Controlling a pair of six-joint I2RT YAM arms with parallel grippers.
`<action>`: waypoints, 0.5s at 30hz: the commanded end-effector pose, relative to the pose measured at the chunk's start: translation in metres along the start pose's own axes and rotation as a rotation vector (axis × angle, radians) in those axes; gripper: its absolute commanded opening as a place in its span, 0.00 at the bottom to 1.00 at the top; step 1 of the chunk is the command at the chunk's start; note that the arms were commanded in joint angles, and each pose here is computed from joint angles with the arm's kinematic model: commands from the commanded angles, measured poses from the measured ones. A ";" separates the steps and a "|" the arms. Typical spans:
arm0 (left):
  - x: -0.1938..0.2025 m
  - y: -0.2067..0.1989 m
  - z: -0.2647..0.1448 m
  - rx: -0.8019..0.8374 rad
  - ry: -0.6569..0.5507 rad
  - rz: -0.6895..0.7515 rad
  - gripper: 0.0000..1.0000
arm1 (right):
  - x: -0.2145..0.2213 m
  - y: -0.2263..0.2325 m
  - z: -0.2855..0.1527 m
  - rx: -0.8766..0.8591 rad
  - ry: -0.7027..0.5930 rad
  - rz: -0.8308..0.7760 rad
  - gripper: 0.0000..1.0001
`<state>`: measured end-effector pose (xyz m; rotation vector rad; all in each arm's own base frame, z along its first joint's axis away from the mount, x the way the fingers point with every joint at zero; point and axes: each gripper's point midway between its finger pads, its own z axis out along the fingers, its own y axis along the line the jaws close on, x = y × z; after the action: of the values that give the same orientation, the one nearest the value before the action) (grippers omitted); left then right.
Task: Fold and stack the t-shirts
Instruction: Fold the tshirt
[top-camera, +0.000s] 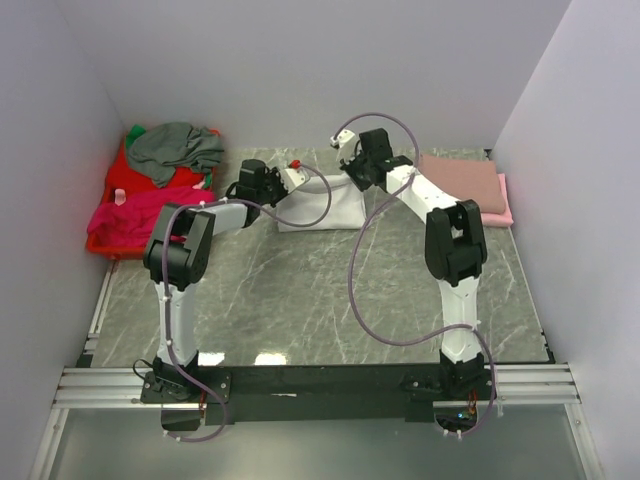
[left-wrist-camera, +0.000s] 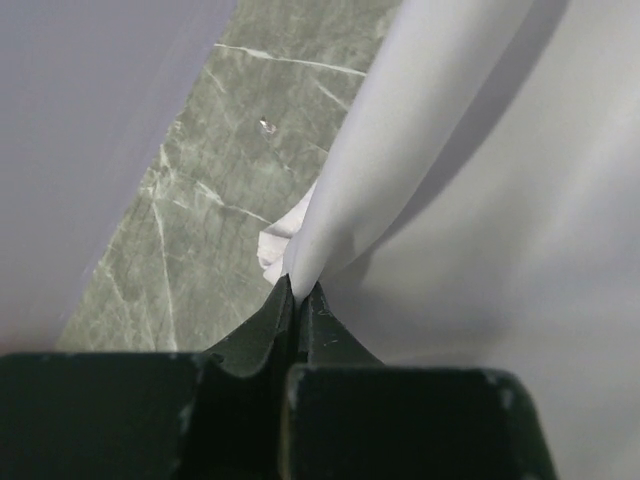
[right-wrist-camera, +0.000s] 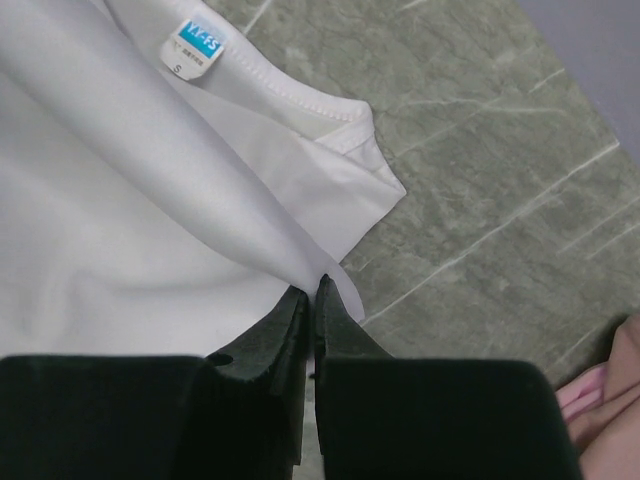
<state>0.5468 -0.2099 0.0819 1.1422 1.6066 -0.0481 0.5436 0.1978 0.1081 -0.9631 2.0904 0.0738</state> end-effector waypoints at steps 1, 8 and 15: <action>-0.030 0.041 0.004 -0.134 -0.083 -0.002 0.00 | -0.019 -0.025 0.001 0.094 -0.048 0.029 0.00; -0.026 0.051 0.007 -0.197 -0.073 -0.002 0.00 | -0.015 -0.035 0.015 0.142 -0.031 0.057 0.00; -0.022 0.050 0.018 -0.172 -0.056 -0.019 0.00 | -0.016 -0.046 0.018 0.203 -0.030 0.079 0.00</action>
<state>0.5781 -0.2068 0.0972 1.0383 1.5699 0.0318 0.5678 0.1897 0.0942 -0.8583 2.1237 -0.0122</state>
